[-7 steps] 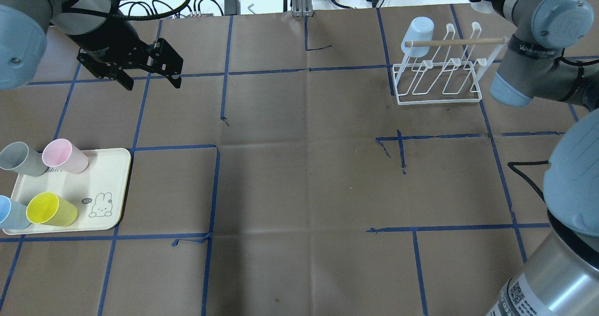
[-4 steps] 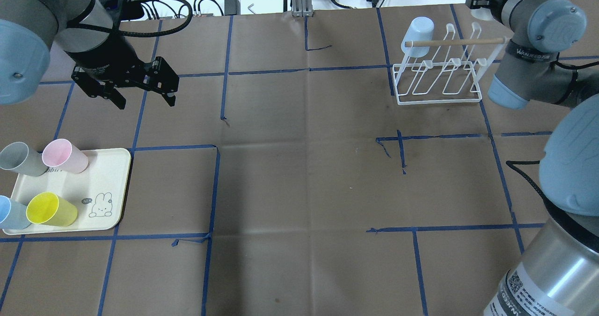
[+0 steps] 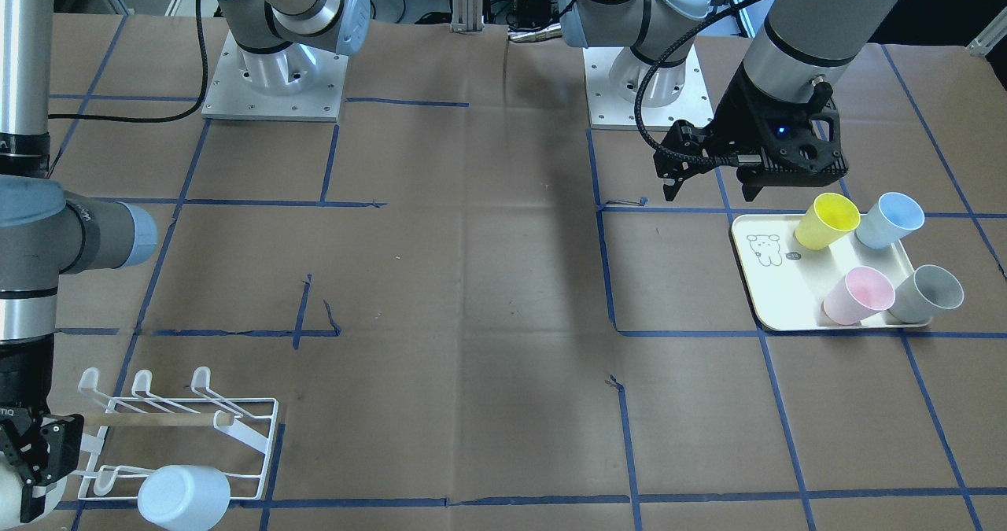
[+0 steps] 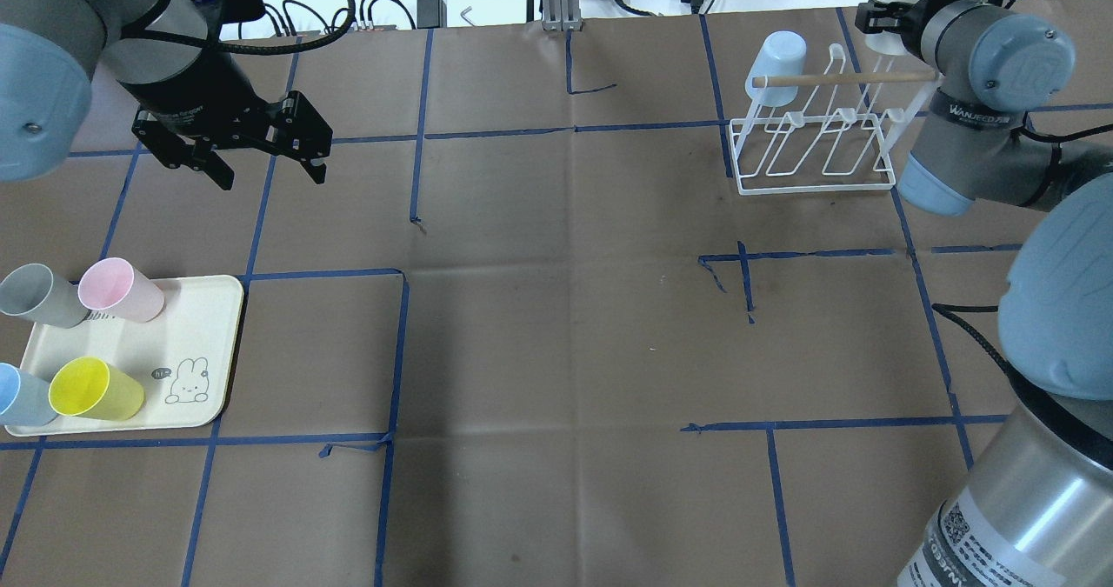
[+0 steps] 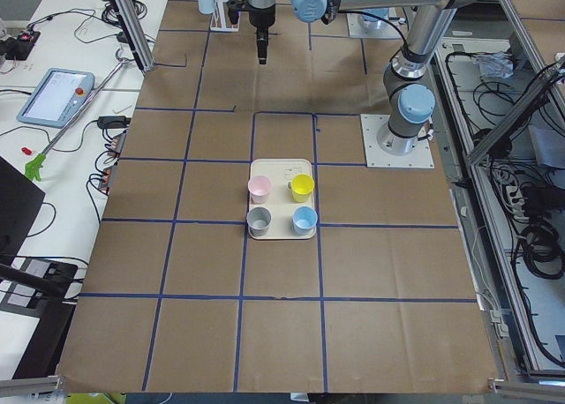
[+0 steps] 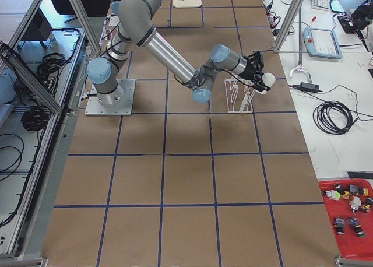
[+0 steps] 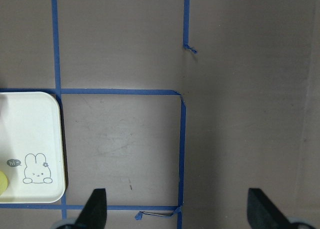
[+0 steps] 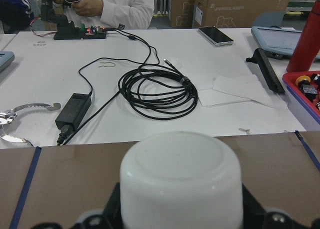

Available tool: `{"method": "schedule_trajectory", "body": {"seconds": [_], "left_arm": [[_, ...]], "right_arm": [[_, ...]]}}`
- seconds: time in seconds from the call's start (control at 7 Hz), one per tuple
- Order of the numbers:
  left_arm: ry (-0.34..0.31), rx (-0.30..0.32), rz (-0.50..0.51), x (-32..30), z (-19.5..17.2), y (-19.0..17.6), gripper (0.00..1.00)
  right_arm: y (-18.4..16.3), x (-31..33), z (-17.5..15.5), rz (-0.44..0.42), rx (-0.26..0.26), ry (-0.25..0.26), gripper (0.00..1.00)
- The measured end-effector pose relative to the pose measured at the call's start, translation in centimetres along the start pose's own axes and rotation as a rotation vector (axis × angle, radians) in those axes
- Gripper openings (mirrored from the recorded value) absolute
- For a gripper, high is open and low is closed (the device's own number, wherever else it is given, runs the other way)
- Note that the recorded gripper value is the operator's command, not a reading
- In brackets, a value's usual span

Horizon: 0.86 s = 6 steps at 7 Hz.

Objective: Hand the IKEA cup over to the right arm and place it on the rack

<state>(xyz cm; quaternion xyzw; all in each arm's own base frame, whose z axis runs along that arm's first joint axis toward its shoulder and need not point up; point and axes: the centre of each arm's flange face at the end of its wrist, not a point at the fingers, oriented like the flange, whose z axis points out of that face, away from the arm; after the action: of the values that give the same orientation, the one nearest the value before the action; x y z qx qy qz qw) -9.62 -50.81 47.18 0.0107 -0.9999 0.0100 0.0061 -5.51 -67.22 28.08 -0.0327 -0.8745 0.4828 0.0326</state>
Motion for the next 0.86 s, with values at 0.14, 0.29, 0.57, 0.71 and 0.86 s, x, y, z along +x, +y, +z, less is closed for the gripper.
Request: {"method": "schedule_trajectory", "body": {"seconds": [0.14,0.29,0.57,0.71,0.86], "left_arm": [[-0.001,0.007,0.001,0.2,-0.2,-0.1,0.99],[-0.004,0.012,0.002,0.8,-0.5,-0.1,0.99],[-0.006,0.014,0.001,1.6,-0.5,-0.2,0.99],[-0.006,0.013,0.001,1.7,-0.4,-0.2,0.99],[-0.006,0.011,0.002,1.8,-0.4,-0.2,0.99]], "right_arm": [[0.5,-0.1,0.0,0.004,-0.01,-0.002,0.1],[1.0,-0.2,0.1,0.006,-0.02,-0.004,0.29],[1.4,-0.4,0.1,0.006,-0.03,-0.007,1.0],[1.3,-0.4,0.1,0.015,-0.032,-0.007,1.0],[1.1,-0.4,0.0,0.023,-0.032,-0.007,1.0]]}}
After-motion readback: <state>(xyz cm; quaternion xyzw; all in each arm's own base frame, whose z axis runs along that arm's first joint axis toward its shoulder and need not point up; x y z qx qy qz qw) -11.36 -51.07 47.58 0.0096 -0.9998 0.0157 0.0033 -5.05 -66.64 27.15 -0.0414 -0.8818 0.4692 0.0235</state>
